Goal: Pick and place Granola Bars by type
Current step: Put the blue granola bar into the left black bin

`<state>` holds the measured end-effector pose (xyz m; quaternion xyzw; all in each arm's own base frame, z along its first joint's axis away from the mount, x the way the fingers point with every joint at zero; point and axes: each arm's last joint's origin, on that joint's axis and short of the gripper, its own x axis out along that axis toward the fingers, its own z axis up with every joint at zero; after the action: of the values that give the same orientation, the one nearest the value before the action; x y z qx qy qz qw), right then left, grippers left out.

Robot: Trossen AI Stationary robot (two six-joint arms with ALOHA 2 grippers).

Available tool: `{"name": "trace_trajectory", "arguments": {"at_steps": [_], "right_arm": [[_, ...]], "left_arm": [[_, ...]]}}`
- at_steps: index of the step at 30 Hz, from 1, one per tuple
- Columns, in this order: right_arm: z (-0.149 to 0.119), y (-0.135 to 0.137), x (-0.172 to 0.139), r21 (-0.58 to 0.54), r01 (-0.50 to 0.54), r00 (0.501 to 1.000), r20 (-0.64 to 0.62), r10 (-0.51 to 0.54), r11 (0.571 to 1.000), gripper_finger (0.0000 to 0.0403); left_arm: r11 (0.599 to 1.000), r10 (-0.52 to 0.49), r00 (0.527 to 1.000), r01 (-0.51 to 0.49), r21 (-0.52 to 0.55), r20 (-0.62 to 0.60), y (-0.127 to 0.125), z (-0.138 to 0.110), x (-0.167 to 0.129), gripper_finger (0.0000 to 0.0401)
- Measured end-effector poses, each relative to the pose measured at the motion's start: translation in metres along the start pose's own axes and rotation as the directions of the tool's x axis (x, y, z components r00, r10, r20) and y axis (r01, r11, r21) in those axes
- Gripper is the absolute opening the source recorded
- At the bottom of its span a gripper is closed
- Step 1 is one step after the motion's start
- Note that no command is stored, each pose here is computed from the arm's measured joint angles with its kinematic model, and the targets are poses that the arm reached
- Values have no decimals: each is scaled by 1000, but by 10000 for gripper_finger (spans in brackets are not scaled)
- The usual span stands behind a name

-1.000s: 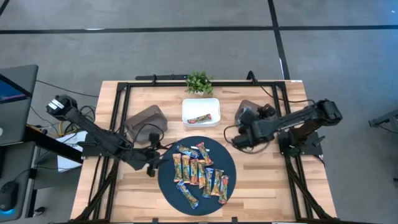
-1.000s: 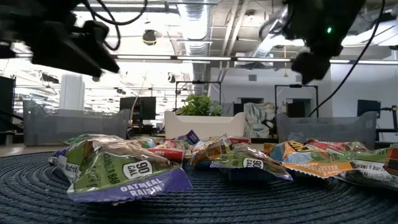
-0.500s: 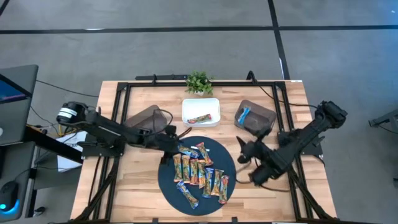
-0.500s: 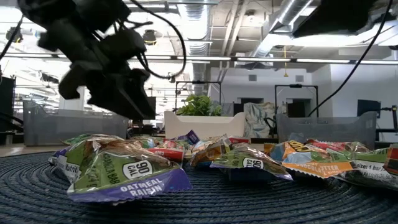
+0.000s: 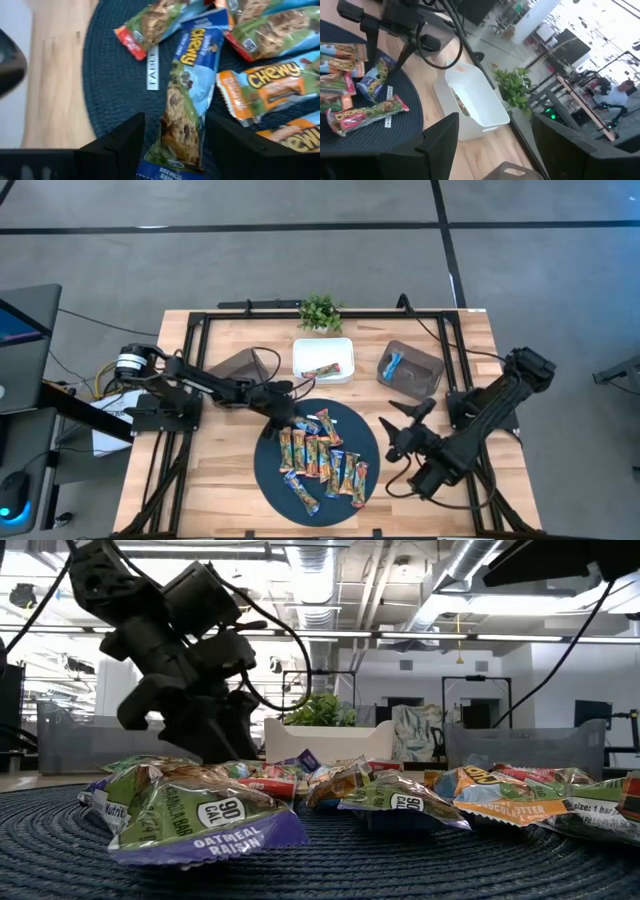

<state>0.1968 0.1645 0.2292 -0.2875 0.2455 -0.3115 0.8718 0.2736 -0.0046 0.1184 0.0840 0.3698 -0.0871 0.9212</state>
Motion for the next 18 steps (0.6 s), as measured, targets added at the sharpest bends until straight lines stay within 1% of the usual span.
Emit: {"name": "trace_trajectory", "arguments": {"at_steps": [3,5,13,18], "right_arm": [[0,-1,3,3,10,1000,-9,-10,1000,244],[1,-2,6,5,17,1000,-15,-17,1000,244],[1,-3,13,16,31,999,-43,-31,999,244],[1,-3,14,17,32,999,-44,-32,999,244]], "left_arm": [[1000,1,1000,-1,-1,-4,1,0,0,198],[1000,-3,1000,3,0,-5,0,0,0,187],[999,-33,999,32,-4,-38,-1,-3,-1,110],[999,-34,999,34,9,-37,-1,-3,-1,79]]}}
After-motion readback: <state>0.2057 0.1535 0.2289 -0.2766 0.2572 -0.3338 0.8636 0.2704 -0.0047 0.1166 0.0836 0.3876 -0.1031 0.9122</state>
